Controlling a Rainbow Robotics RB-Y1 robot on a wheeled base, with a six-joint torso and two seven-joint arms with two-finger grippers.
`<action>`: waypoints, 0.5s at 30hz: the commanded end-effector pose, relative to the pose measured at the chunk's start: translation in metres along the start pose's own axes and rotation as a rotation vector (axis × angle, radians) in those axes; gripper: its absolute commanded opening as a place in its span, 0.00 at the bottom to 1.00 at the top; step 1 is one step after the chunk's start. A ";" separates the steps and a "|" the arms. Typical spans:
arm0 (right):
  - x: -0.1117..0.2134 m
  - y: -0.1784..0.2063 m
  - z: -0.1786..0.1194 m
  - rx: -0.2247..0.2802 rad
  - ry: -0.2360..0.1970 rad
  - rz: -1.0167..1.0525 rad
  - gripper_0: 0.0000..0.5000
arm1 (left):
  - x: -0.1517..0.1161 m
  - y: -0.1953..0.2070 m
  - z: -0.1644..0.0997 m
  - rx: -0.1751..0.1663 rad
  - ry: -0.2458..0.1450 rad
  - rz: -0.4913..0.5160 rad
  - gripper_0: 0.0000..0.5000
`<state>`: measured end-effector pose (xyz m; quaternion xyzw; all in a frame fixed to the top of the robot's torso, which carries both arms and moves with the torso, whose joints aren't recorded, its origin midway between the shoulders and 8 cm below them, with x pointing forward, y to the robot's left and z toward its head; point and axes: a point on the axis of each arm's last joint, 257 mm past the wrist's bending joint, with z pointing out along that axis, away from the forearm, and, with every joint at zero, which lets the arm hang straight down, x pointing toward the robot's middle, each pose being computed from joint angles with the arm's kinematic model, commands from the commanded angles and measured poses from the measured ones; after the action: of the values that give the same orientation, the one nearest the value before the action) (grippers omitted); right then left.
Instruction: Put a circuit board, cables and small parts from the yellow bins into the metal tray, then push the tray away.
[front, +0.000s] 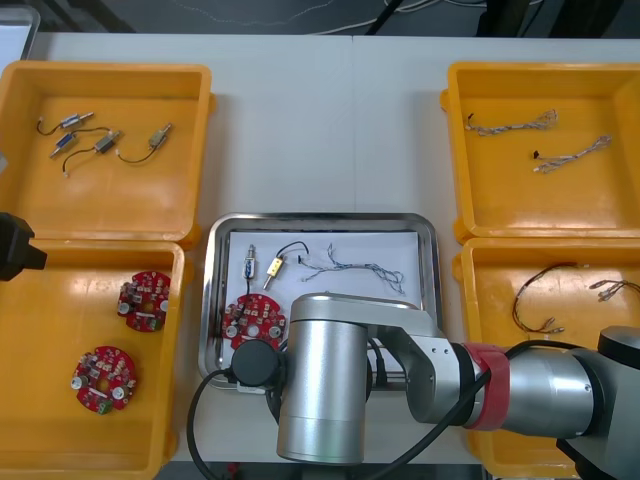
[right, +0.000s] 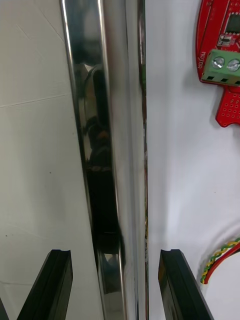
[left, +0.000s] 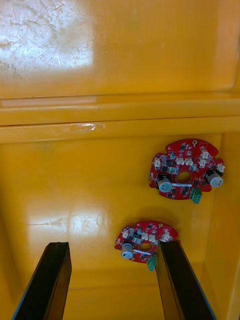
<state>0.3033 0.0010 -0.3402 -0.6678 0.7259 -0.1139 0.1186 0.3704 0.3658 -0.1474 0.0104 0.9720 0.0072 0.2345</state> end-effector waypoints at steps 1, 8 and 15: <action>-0.013 0.017 -0.006 -0.010 -0.043 -0.073 1.00 | -0.003 0.009 -0.011 -0.034 -0.025 0.040 1.00; -0.014 0.017 -0.005 -0.010 -0.048 -0.080 0.77 | -0.003 0.009 -0.011 -0.034 -0.025 0.040 1.00; -0.011 0.016 -0.005 -0.007 -0.043 -0.083 0.15 | -0.003 0.009 -0.011 -0.034 -0.025 0.040 1.00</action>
<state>0.3024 0.0022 -0.3414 -0.6682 0.7258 -0.1110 0.1203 0.3704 0.3658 -0.1474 0.0104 0.9720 0.0072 0.2345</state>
